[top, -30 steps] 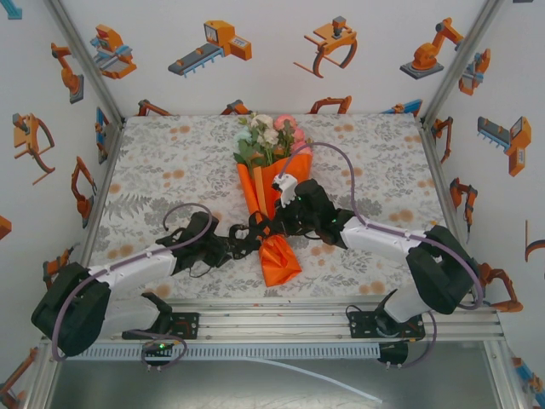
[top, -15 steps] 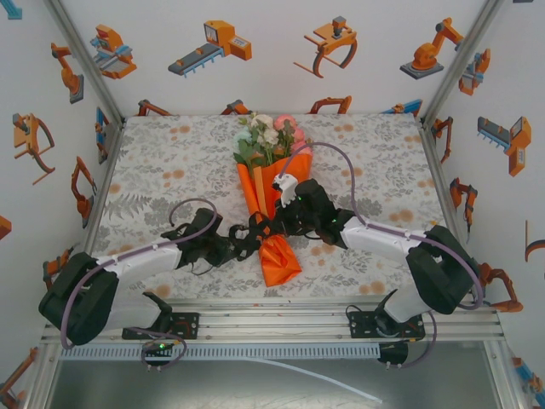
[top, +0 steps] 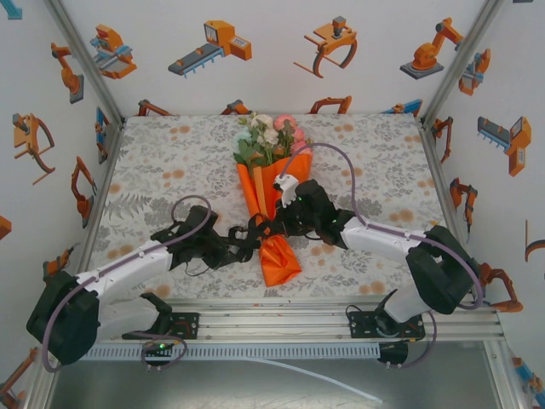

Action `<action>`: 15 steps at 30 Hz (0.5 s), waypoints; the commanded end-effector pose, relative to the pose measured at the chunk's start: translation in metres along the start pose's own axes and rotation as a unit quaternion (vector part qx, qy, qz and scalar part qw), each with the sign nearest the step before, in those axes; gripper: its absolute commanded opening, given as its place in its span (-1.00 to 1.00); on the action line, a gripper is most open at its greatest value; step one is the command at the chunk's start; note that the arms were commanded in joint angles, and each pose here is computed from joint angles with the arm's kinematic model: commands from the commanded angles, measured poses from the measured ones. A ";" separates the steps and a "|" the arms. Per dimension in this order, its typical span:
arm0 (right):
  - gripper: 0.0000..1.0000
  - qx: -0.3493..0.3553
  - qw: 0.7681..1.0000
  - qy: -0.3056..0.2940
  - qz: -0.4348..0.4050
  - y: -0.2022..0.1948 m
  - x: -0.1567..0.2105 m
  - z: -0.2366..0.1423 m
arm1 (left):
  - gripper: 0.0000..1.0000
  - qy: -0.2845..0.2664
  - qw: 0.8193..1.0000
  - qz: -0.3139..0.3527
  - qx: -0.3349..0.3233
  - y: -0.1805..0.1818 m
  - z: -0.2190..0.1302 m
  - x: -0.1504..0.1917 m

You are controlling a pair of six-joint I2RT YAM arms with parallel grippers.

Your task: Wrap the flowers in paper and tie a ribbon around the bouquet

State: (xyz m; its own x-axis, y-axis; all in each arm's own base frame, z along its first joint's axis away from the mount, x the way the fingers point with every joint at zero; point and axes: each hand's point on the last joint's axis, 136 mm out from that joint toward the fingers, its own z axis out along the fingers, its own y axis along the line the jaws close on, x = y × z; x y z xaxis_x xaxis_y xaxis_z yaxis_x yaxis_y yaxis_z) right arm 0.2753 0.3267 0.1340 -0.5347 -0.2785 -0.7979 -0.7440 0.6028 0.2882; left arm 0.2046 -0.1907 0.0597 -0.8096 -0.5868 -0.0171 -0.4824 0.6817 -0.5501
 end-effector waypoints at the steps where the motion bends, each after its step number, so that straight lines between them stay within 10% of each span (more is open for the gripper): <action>1: -1.00 -0.012 1.000 -0.028 0.004 0.004 -0.014 -0.004 | -1.00 0.025 0.996 0.047 0.076 -0.056 -0.012 0.004; 15: -1.00 -0.036 0.999 -0.037 -0.003 0.015 -0.019 -0.013 | -1.00 0.050 0.992 0.045 0.106 -0.107 0.028 -0.008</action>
State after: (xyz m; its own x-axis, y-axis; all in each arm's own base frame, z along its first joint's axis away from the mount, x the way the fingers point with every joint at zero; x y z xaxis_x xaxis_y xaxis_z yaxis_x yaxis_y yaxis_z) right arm 0.2701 0.3309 0.1430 -0.5307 -0.2605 -0.8065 -0.7599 0.5676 0.3167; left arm 0.2715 -0.2667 0.0978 -0.8770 -0.4801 -0.0186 -0.3324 0.6344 -0.6979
